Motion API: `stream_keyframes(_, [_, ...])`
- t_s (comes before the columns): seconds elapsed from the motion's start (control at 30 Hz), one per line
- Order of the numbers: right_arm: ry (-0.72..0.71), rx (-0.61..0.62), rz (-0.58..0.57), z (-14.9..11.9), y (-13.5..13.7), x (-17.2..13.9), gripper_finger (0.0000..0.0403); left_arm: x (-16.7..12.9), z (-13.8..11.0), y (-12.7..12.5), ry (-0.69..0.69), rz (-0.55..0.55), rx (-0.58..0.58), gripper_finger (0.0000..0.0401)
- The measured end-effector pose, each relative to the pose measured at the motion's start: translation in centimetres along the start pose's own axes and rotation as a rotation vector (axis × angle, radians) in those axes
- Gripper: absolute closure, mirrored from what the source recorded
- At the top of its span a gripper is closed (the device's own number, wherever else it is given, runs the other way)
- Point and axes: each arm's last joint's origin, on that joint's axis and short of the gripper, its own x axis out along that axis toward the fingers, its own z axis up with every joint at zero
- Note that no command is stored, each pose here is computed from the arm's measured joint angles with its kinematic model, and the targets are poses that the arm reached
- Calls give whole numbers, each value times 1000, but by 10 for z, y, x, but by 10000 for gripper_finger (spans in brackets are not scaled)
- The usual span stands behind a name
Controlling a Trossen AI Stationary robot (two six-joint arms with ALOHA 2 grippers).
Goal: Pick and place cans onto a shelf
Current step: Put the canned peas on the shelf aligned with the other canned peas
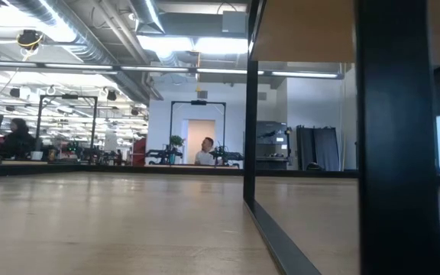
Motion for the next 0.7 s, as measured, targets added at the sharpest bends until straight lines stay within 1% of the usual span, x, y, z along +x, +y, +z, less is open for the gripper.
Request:
stream_keyframes(0.1, [40,-23,51,-8,13,1,403,0,1,0,-6,-1,-1,357])
stream_keyframes(0.3, [111,-37,96,-25,39,4,403,0,6,-1,-64,-7,-11,357])
stream_keyframes(0.57, [208,-41,153,-47,63,5,403,0,10,-1,-100,-10,-17,357])
stream_keyframes(0.7, [235,-55,159,-55,72,7,403,-1,10,-1,-102,-12,-41,357])
